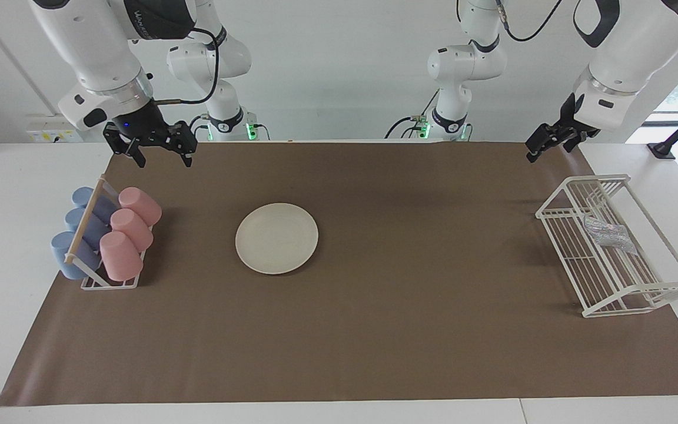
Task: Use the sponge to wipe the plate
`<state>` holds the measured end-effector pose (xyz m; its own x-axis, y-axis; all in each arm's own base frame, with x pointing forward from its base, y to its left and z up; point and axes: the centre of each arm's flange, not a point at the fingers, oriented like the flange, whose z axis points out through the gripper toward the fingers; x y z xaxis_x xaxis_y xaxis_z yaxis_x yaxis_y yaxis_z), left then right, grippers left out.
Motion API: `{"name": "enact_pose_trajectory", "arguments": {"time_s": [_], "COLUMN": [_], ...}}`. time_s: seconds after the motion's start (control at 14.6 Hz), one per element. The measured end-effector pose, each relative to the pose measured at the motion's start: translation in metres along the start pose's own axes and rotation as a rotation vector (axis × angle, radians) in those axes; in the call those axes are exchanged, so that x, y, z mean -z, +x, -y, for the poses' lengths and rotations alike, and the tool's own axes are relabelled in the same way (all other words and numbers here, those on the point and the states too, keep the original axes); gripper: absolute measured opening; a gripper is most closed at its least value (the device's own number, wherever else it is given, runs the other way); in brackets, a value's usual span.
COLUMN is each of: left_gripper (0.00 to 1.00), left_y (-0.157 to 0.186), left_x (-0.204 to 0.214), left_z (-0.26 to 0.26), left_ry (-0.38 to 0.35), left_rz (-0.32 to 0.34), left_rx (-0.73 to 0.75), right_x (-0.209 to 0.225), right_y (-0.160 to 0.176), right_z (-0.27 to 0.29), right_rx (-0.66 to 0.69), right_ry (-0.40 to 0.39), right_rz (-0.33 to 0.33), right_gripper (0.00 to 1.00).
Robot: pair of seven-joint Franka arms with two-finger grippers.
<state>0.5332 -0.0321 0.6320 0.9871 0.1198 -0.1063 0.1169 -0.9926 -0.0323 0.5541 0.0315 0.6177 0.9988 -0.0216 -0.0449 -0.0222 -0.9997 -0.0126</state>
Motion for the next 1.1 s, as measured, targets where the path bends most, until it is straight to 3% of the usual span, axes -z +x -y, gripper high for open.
{"name": "enact_pose_trajectory", "arguments": {"time_s": [0.34,0.75,1.1], "left_gripper": [1.00,1.00,1.00], "left_y": [0.003,0.008,0.014], "left_x": [0.001,-0.020,-0.010], "left_z": [0.001,0.002,0.005], "left_ry": [-0.001,-0.040,-0.046], "left_rz": [0.000,0.066,0.000], "left_rx": [-0.161,-0.178,-0.153], "right_x": [0.001,0.001,0.001], "right_y": [-0.001,-0.001,-0.001], "right_z": [0.000,-0.003,-0.001], "right_rx": [0.000,-0.005,-0.002], "right_ry": [0.000,0.000,0.000], "right_rz": [-0.002,-0.001,0.002], "right_gripper": [1.00,1.00,1.00]}}
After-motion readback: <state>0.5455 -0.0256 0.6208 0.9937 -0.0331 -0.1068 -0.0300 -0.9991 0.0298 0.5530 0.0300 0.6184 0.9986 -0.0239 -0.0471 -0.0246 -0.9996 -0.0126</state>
